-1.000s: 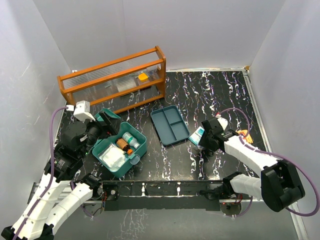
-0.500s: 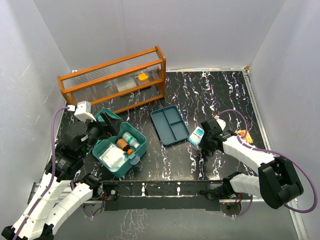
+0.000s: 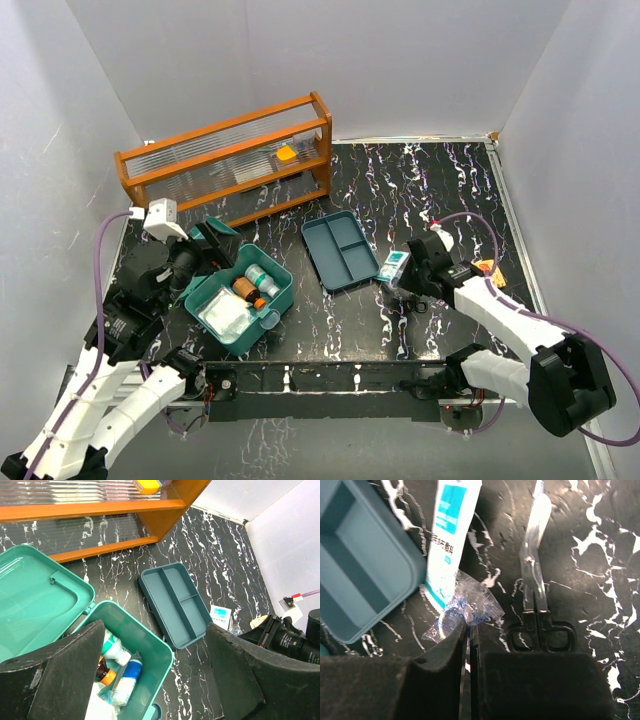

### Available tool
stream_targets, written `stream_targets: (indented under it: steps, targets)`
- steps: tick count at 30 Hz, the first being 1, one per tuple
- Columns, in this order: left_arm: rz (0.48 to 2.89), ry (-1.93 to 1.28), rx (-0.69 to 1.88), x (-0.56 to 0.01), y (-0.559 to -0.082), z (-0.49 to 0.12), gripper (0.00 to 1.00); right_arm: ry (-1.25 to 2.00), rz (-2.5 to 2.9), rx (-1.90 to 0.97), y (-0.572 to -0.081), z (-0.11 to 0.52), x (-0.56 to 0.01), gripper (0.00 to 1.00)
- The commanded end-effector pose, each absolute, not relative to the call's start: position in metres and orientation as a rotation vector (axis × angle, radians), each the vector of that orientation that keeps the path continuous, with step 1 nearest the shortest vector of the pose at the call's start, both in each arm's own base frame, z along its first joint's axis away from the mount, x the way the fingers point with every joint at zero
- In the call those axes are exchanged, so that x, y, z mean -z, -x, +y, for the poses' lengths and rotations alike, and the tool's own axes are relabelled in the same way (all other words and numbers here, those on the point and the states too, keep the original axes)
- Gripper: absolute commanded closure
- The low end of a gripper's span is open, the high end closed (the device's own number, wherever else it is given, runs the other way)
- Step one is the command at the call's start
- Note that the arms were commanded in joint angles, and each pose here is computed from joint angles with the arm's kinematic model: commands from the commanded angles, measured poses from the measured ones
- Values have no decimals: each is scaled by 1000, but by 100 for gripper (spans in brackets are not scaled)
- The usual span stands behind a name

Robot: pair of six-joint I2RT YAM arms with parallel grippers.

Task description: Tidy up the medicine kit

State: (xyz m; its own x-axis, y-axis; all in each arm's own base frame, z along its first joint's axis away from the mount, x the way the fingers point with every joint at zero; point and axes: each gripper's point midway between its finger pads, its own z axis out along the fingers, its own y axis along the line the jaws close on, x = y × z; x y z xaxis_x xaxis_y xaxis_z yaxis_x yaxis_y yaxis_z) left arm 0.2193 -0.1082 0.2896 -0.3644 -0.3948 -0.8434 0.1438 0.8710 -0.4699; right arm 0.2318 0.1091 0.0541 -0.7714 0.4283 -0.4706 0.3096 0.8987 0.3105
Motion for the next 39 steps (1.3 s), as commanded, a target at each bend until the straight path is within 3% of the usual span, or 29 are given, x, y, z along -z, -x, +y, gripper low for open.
stream_targets:
  steps: [1,15,25,39]
  targets:
    - [1829,188,572,-308,-220,-107,19,-436,2391,-421,-263,128,-97,97]
    - [1819,218,565,-313,-214,-99,19,-257,2301,-446,-301,145,-146,95]
    - [1835,215,570,-310,-216,-103,19,-33,2369,-528,-320,177,-130,94]
    - [1842,219,573,-312,-213,-102,19,191,2413,-412,-407,209,-98,94]
